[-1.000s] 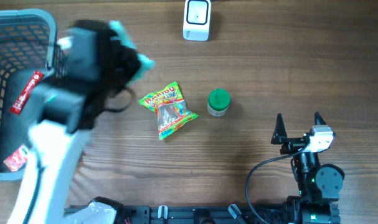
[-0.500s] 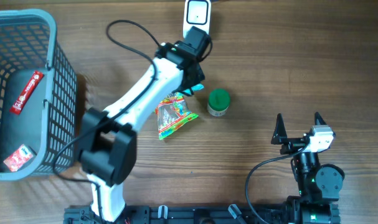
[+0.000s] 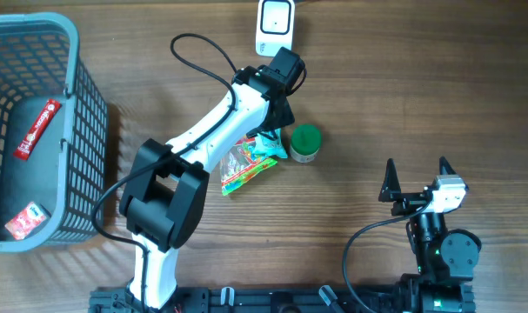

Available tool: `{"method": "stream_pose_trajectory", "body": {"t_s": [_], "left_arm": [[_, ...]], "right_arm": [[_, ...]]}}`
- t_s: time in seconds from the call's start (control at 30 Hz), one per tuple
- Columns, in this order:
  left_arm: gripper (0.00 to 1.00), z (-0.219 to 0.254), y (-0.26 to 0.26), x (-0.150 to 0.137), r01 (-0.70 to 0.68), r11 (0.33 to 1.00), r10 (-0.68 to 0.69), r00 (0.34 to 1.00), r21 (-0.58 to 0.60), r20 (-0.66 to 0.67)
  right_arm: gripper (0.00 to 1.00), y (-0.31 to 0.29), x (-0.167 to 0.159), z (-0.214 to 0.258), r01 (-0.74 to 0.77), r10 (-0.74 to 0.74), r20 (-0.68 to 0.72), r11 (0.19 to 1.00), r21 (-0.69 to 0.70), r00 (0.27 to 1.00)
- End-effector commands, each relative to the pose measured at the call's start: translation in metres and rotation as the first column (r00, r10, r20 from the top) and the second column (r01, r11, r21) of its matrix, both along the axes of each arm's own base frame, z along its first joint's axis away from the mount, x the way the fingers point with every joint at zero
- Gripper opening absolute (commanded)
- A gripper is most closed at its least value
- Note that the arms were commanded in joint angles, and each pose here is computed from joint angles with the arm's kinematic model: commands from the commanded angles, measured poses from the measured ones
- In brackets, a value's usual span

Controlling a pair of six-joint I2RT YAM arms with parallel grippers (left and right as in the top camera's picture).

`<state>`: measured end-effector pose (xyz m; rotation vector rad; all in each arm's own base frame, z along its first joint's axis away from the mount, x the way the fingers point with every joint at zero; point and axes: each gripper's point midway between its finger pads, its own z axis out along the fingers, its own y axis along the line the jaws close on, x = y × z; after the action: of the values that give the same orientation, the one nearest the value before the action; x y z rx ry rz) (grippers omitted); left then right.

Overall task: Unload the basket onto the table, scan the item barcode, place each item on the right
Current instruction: 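Place the blue wipes pack between the Haribo bag and jar, then reach the left gripper into the basket and grasp the red Nescafe stick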

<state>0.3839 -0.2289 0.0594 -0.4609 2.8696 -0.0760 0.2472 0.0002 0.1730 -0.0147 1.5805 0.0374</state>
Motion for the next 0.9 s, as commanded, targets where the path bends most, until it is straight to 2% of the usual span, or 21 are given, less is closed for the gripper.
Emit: {"method": "stream_pose_trajectory", "body": {"t_s": [0.0, 0.13, 0.2, 0.27, 0.37, 0.47, 0.53, 0.57, 0.7, 0.73, 0.87], "left_arm": [[0.68, 0.053, 0.018, 0.006, -0.002, 1.000, 0.000, 0.996, 0.020, 0.090], [0.68, 0.128, 0.045, -0.006, 0.005, 1.000, -0.007, 0.983, 0.011, 0.181], [0.78, 0.171, 0.072, -0.017, -0.039, 0.999, 0.035, 0.966, 0.011, 0.256], [0.83, 0.207, 0.097, -0.028, -0.084, 0.996, 0.081, 0.940, -0.005, 0.332], [0.93, 0.263, 0.146, -0.054, -0.171, 0.982, 0.187, 0.875, -0.075, 0.447], [0.94, 0.304, 0.205, -0.077, -0.312, 0.943, 0.324, 0.770, -0.120, 0.549], [0.96, 0.324, 0.253, -0.095, -0.456, 0.878, 0.443, 0.660, -0.144, 0.606], [1.00, 0.329, 0.272, -0.102, -0.516, 0.841, 0.494, 0.612, -0.161, 0.618], [1.00, 0.336, 0.336, -0.125, -0.700, 0.688, 0.633, 0.450, -0.192, 0.630], [1.00, 0.331, 0.363, -0.133, -0.777, 0.595, 0.696, 0.371, -0.206, 0.614], [1.00, 0.309, 0.398, -0.138, -0.865, 0.446, 0.801, 0.271, -0.229, 0.534]], "right_arm": [[1.00, -0.001, 0.000, 0.001, 0.009, -0.009, 0.006, 1.000, -0.012, 1.000], [1.00, -0.001, 0.000, 0.001, 0.009, -0.009, 0.006, 1.000, -0.012, 1.000], [1.00, -0.001, 0.000, 0.001, 0.009, -0.009, 0.006, 1.000, -0.012, 1.000], [1.00, -0.001, 0.000, 0.001, 0.009, -0.009, 0.006, 1.000, -0.012, 1.000], [1.00, -0.001, 0.000, 0.001, 0.009, -0.009, 0.006, 1.000, -0.012, 1.000], [1.00, -0.001, 0.000, 0.001, 0.009, -0.009, 0.006, 1.000, -0.012, 1.000], [1.00, -0.001, 0.000, 0.001, 0.009, -0.009, 0.006, 1.000, -0.012, 1.000], [1.00, -0.001, 0.000, 0.001, 0.009, -0.009, 0.006, 1.000, -0.012, 1.000], [1.00, -0.001, 0.000, 0.001, 0.009, -0.009, 0.006, 1.000, -0.012, 1.000], [1.00, -0.001, 0.000, 0.001, 0.009, -0.009, 0.006, 1.000, -0.012, 1.000], [1.00, -0.001, 0.000, 0.001, 0.009, -0.009, 0.006, 1.000, -0.012, 1.000]]}}
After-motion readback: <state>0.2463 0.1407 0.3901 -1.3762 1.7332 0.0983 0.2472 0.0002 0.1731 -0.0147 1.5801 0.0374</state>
